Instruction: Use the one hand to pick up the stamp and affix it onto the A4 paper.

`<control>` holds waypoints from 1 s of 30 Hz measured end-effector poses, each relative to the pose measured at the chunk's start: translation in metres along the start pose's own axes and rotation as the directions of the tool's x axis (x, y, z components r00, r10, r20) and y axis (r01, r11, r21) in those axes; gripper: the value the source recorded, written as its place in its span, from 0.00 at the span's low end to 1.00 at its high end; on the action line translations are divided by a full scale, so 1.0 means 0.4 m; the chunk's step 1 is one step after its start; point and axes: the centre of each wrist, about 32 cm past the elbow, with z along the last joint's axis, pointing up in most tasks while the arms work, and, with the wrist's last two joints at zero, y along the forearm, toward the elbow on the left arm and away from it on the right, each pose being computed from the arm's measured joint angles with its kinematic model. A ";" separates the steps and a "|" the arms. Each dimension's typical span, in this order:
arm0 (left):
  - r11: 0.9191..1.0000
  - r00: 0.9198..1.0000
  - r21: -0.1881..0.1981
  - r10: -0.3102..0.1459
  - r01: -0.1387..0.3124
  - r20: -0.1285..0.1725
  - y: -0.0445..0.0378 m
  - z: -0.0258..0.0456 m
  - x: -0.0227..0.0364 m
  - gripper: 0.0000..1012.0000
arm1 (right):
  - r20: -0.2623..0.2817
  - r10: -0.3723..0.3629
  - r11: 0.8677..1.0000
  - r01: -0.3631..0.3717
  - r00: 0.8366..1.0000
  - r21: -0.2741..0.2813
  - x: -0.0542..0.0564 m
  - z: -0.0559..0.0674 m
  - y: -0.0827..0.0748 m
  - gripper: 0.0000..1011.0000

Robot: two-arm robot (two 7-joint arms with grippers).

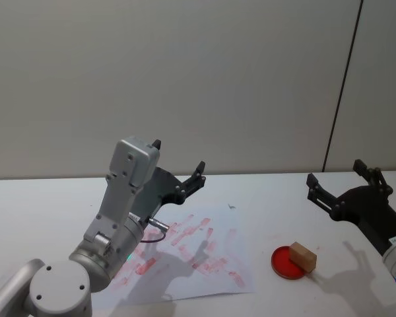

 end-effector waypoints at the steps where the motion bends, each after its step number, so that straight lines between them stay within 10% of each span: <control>1: 1.000 1.000 0.000 0.000 0.000 0.000 0.000 0.000 0.000 0.99 | 0.000 0.000 1.000 0.000 1.000 0.000 0.000 0.000 0.000 0.99; 30: 1.000 1.000 0.000 0.000 0.000 0.000 0.000 0.000 0.000 0.99 | -0.018 0.028 0.993 -0.030 0.999 -0.110 0.052 0.016 -0.042 0.99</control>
